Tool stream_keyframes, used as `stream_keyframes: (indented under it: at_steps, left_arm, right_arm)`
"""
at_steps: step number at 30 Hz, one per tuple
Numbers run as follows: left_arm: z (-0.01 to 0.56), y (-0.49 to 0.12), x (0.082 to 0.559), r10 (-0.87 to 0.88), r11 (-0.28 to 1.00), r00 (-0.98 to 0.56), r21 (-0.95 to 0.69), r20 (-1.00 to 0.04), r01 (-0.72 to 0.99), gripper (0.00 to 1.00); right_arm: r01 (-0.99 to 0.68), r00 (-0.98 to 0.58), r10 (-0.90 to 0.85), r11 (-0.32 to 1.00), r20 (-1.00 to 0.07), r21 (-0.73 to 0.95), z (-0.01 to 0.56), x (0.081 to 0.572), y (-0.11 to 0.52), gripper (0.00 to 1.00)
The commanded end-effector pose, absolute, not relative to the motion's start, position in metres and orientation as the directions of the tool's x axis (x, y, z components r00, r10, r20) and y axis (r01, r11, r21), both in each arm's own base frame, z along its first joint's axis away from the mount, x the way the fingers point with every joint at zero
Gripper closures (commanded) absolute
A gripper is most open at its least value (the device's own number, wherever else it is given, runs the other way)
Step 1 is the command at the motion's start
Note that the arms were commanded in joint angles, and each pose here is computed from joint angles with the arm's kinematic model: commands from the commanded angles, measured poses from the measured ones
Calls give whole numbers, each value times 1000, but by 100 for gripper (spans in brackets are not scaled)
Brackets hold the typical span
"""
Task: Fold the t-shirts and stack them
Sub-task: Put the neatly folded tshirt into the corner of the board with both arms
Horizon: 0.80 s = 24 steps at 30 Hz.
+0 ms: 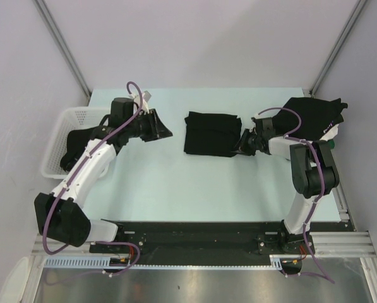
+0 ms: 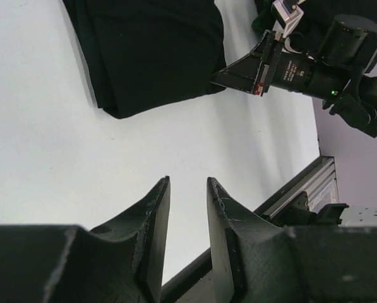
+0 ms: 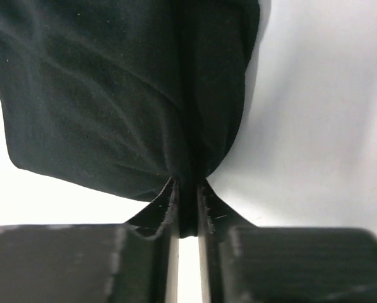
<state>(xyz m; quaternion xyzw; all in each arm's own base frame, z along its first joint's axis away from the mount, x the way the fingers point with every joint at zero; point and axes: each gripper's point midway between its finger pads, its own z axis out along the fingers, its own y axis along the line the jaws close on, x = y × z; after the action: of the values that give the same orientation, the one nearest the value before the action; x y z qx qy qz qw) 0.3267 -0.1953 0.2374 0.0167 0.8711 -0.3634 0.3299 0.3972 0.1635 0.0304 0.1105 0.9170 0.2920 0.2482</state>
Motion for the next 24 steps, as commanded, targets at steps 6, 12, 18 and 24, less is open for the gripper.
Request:
stream_keyframes:
  at_steps: [6, 12, 18, 24]
  left_arm:
    - [234, -197, 352, -236, 747, -747, -608, -621, 269, 64]
    - [216, -209, 383, -257, 730, -756, -634, -602, 257, 64]
    - [190, -225, 424, -257, 710, -768, -654, -586, 262, 63]
    - [154, -246, 464, -242, 677, -811, -691, -533, 253, 62]
  right_arm:
    - [50, -871, 322, 810, -372, 584, 32, 384, 165, 100]
    - [37, -899, 290, 799, -329, 601, 42, 365, 179, 100]
    - [-40, -939, 167, 816, -301, 576, 55, 326, 197, 100]
    - [-76, -965, 67, 852, -253, 519, 59, 290, 193, 100]
